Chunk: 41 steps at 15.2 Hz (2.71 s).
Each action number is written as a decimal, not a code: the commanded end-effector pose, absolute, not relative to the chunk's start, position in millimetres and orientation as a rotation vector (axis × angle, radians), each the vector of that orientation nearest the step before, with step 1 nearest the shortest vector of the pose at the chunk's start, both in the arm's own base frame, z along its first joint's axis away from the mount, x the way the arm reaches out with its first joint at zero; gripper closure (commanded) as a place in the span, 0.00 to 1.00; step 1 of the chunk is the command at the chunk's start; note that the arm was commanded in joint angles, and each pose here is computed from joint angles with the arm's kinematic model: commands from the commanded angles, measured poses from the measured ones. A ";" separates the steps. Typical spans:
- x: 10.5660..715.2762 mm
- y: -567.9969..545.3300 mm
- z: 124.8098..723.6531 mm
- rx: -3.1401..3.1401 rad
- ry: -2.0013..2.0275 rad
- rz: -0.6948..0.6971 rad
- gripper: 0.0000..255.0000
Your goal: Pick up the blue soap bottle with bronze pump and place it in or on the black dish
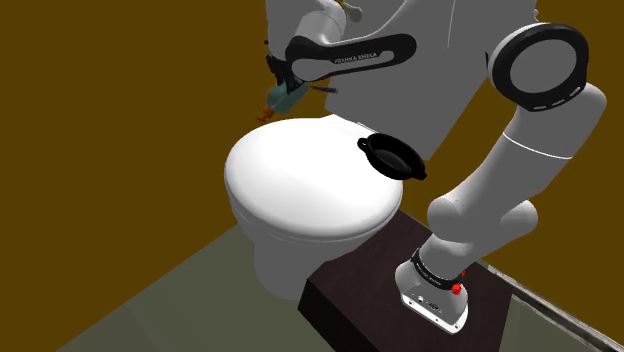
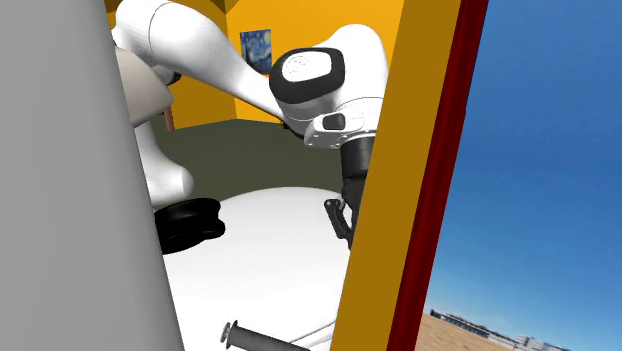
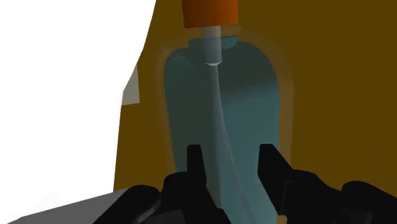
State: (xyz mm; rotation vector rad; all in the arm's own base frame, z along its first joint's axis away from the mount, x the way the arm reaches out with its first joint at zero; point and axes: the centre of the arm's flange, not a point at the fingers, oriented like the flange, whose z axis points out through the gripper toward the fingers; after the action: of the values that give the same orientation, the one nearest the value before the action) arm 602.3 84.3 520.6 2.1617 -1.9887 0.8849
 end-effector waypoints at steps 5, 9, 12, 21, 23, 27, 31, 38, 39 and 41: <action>605.4 81.6 557.2 2.156 -1.985 0.914 1.00; 603.5 85.1 567.8 2.163 -1.991 0.895 1.00; 599.4 95.5 553.2 2.202 -2.015 0.831 0.00; 585.1 134.1 497.8 2.329 -2.090 0.598 0.00; 588.3 131.9 488.0 2.329 -2.090 0.598 0.00; 594.0 127.8 470.4 2.329 -2.090 0.598 0.00; 594.0 127.8 470.4 2.329 -2.090 0.598 0.00; 593.7 127.7 470.7 2.329 -2.089 0.598 1.00; 591.8 127.2 471.9 2.330 -2.090 0.597 1.00; 590.6 126.7 472.9 2.329 -2.089 0.597 1.00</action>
State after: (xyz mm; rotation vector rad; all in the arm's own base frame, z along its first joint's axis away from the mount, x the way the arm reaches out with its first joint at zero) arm 595.4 130.0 481.3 2.3592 -2.1074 0.6409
